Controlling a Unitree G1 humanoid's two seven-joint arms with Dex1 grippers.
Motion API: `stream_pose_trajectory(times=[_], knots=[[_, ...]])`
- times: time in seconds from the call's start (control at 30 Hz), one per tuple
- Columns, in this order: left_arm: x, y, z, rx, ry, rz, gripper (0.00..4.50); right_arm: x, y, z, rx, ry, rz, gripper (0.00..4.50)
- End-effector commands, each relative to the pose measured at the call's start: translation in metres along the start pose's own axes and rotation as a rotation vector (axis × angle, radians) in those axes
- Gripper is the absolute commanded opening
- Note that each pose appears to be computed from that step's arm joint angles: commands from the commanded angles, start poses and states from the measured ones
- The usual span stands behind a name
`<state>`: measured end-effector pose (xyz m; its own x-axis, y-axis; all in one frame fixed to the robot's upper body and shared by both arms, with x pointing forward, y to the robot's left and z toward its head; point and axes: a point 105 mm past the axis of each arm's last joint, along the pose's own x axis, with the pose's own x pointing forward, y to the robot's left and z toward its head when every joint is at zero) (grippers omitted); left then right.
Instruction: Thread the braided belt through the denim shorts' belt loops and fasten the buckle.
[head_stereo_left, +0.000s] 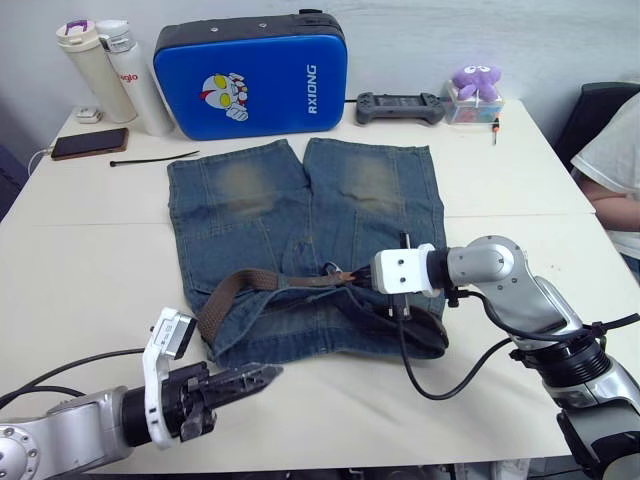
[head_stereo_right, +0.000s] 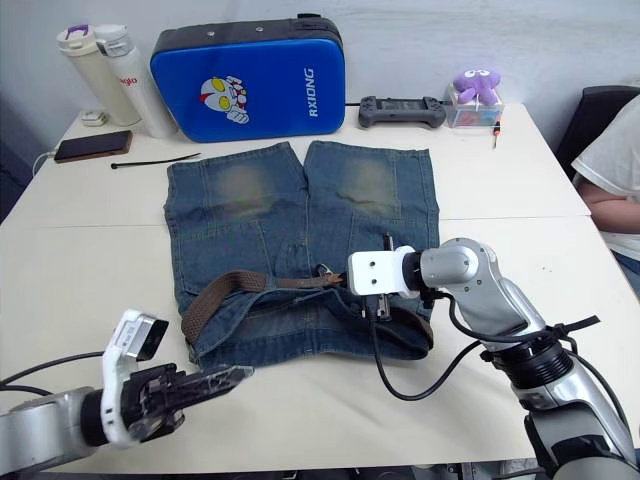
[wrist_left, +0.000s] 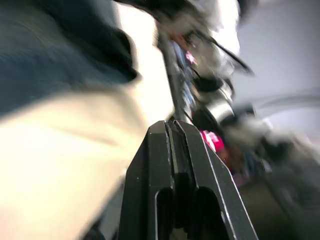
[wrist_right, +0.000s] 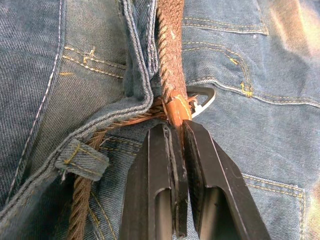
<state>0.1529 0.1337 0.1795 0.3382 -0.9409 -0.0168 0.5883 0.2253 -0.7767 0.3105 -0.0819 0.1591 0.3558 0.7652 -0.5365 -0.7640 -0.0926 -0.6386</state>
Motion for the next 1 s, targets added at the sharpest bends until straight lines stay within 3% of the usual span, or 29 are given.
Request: stream_pose_trajectory(times=[0.03,0.13,0.23,0.4,0.67,0.83,1.0], knots=[[-0.023,0.006,0.037,0.167,-0.126,0.121,0.05,-0.008,-0.001,0.007,0.019,-0.028,0.005,0.0],[-0.048,0.012,0.055,0.302,-0.16,0.226,0.05,-0.017,0.001,0.014,0.01,-0.056,0.035,0.0],[-0.061,0.021,0.065,0.332,-0.128,0.267,0.05,-0.026,-0.004,0.022,-0.041,-0.062,0.03,0.0],[-0.056,0.028,0.084,0.354,-0.086,0.229,0.05,-0.045,-0.022,0.025,-0.137,-0.007,-0.041,0.0],[-0.04,0.042,0.088,0.297,0.053,0.155,0.05,-0.083,-0.059,0.048,-0.261,-0.005,-0.192,0.0],[-0.031,0.054,0.093,0.331,0.111,0.163,0.05,-0.092,-0.048,0.053,-0.206,-0.017,-0.119,0.0],[-0.025,0.046,0.104,0.422,0.102,0.121,0.05,-0.083,-0.032,0.05,-0.155,-0.013,-0.074,0.0]])
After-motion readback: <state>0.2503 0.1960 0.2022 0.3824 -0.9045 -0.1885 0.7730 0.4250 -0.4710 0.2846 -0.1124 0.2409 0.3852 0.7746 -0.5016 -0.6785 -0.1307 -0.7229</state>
